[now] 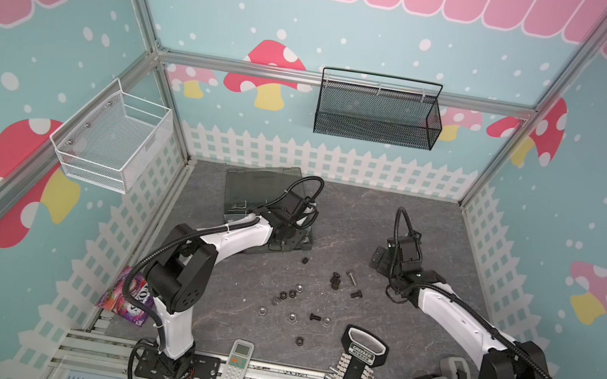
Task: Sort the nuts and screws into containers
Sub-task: 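Carry the silver bolt into the bolt compartment and open the left gripper, then close the right gripper on a silver bolt while the left gripper draws back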
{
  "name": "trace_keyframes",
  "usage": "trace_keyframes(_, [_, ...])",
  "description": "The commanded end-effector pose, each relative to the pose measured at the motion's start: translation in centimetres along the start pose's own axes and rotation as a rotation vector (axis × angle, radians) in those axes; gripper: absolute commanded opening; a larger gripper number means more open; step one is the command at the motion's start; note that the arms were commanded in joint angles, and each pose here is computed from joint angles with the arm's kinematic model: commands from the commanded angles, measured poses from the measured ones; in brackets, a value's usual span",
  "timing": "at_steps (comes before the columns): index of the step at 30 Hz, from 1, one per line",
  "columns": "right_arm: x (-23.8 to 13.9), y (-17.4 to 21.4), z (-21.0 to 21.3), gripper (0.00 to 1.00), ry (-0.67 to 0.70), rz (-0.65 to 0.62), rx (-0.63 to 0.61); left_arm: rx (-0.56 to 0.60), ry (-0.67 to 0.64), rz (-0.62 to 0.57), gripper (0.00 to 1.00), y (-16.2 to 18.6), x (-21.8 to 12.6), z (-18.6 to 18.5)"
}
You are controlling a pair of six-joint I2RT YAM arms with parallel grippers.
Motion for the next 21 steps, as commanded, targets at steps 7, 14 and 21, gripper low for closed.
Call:
trace_keyframes(7, [-0.2, 1.5, 0.7, 0.89, -0.054, 0.100, -0.091, -0.137, 0.016, -0.111, 0.61, -0.3, -4.3, -1.0])
trace_keyframes(14, [-0.7, 2.9, 1.3, 0.77, -0.100, 0.181, -0.147, -0.299, -0.041, -0.189, 0.95, 1.2, -6.7, -0.1])
trace_keyframes(21, [-0.5, 4.7, 2.2, 0.69, -0.127, 0.273, -0.205, -0.475, -0.042, -0.235, 0.99, 3.3, -8.1, 0.0])
Point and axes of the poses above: each gripper's point midway between its finger pads, its own x axis out along the fingers, its own z axis along the line the jaws close on, y = z × x, the point moved 5 cm from there along -x, back along the fingers, and after that the axes turned 9 degrees about x, right-handed, at the moved point
